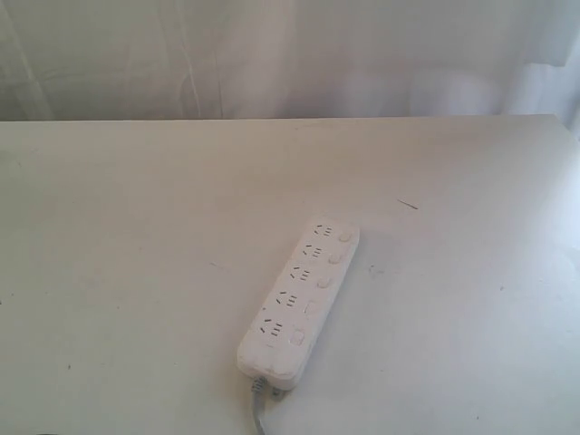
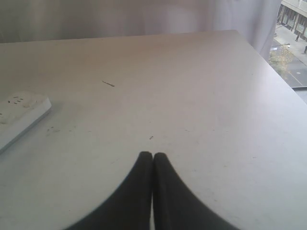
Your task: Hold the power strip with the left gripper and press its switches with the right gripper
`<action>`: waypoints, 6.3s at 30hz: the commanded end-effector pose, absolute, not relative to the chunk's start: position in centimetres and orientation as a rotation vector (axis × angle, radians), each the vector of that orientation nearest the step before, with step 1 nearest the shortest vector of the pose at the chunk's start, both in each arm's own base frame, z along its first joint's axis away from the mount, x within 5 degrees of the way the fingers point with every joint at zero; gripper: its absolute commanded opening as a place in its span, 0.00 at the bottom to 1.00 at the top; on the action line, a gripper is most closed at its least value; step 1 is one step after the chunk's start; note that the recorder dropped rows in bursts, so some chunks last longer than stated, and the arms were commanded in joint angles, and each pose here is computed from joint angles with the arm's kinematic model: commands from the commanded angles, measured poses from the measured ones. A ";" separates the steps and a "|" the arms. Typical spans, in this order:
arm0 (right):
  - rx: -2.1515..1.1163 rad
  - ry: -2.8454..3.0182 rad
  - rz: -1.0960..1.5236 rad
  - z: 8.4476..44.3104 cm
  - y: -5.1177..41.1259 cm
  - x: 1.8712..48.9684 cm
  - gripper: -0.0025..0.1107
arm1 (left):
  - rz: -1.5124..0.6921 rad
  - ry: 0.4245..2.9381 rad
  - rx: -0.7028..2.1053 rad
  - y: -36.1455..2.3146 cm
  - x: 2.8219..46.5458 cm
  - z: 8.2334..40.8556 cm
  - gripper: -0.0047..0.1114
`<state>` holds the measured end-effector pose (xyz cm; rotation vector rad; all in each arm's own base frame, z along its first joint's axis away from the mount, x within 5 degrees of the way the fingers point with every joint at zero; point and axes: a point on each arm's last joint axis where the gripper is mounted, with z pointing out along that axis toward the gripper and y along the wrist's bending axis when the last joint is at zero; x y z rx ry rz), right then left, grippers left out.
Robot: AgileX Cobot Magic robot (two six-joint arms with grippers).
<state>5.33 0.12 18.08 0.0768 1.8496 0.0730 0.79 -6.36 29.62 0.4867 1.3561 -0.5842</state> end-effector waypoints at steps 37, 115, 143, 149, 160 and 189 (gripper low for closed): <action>0.074 1.834 0.073 18.2 0.1 5.3 0.02 | -0.642 1.774 0.881 -7.0 4.6 33.0 0.04; 0.074 1.834 0.073 18.2 0.1 5.3 0.02 | -0.206 1.327 -0.126 -0.2 9.3 33.6 0.04; 0.074 1.834 0.073 18.2 0.1 5.3 0.02 | 0.172 1.684 1.146 -10.9 20.1 27.6 0.04; 0.074 1.834 0.073 18.2 0.1 5.3 0.02 | 0.197 1.744 1.339 -13.8 21.1 26.3 0.04; 0.074 1.834 0.073 18.2 0.1 5.3 0.02 | 0.271 1.916 1.462 -16.7 24.9 23.8 0.04; 0.074 1.834 0.073 18.2 0.1 5.3 0.02 | -0.141 2.454 1.210 -25.4 31.5 22.7 0.81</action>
